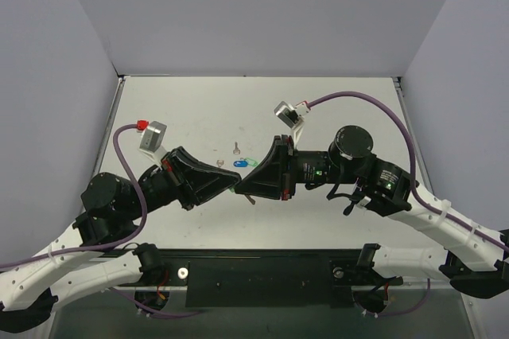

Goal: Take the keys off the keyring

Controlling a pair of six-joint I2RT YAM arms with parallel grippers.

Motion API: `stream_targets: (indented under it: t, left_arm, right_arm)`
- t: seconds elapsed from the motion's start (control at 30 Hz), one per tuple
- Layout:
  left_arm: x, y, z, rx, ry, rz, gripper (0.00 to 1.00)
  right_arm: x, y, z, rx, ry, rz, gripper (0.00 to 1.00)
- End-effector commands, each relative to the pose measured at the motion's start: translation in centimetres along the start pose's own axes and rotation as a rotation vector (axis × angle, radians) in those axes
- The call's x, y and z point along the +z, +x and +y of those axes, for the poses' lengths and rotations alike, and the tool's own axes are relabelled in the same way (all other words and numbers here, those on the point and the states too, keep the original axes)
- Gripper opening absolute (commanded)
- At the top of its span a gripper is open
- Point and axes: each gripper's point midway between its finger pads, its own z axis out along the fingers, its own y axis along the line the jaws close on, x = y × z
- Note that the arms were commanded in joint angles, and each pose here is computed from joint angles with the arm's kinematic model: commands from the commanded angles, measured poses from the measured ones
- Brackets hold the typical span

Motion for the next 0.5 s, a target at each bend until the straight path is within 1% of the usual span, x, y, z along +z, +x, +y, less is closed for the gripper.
stream_targets:
  t: [0.0, 0.13, 0.2, 0.47]
  left_arm:
    - [0.4, -0.2, -1.0, 0.025, 0.011, 0.024, 0.0]
    - [-0.1, 0.8, -1.0, 0.046, -0.006, 0.093, 0.0]
    - [-0.5, 1.7, -0.6, 0.052, -0.029, 0.157, 0.0]
    - [-1.2, 3.9, -0.6, 0.089, -0.035, 0.32, 0.0]
  right_arm:
    - [-0.5, -2.0, 1.5, -0.055, -0.04, -0.064, 0.0]
    - [-1.0, -2.0, 1.6, -0.067, -0.032, -0.048, 0.0]
    - [-1.2, -1.8, 1.5, -0.073, -0.025, -0.031, 0.0]
    - [-1.3, -0.4, 0.9, -0.073, 0.007, 0.072, 0.0]
